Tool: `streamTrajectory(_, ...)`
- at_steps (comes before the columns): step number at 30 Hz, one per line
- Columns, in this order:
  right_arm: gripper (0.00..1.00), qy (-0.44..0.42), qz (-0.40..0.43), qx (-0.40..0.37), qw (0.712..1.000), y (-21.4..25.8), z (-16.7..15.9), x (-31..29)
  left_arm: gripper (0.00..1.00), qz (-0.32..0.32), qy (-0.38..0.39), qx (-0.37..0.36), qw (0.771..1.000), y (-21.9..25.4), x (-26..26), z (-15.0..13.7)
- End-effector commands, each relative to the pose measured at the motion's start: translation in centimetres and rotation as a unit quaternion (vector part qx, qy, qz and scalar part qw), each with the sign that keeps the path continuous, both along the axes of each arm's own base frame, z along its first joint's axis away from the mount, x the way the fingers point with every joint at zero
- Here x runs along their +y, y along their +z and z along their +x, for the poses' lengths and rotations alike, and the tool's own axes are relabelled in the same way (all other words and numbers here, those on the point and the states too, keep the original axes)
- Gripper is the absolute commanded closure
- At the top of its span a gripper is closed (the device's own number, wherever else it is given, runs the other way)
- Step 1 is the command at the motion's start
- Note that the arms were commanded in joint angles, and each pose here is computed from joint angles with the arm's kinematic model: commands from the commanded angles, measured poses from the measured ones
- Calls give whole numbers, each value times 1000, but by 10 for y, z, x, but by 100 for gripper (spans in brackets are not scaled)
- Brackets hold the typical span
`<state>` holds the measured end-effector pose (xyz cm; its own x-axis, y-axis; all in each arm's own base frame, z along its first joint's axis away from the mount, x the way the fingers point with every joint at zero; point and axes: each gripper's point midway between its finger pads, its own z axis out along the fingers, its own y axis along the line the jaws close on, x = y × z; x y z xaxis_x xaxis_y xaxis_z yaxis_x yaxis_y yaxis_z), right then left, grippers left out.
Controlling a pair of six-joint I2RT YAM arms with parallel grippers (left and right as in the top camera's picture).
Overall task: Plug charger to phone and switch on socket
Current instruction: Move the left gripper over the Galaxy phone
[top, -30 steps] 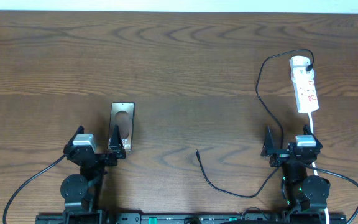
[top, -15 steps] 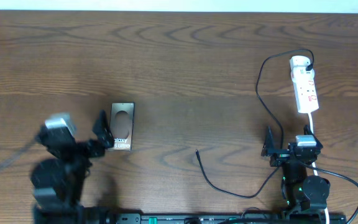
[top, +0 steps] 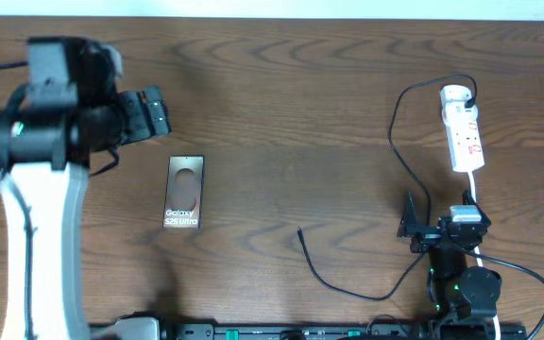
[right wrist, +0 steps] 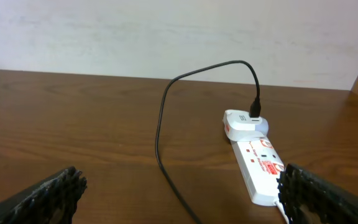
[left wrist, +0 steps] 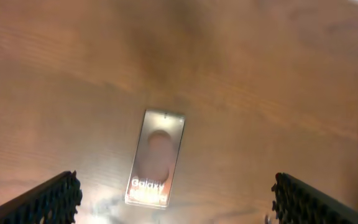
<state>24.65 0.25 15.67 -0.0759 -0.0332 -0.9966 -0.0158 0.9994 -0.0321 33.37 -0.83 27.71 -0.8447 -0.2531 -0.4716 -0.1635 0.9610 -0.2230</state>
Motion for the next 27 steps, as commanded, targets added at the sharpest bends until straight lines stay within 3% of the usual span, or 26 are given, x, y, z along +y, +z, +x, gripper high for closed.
streamTrajectory(1,1,0,5,2,1000,-1,0,1,2,-6,-11,97,995,-43,-3,-1)
streamTrajectory(9,1,0,5,3,1000,-2,0,1,2,-13,-13,262,965,-138,-2,2)
streamTrajectory(14,1,0,5,3,1000,-2,0,1,2,1,-90,319,944,-183,-5,2)
streamTrajectory(19,1,0,5,3,1000,-2,0,1,2,1,-110,345,932,-210,-8,5)
streamTrajectory(27,1,0,5,3,1000,-2,0,1,2,17,-143,337,930,-215,-20,7)
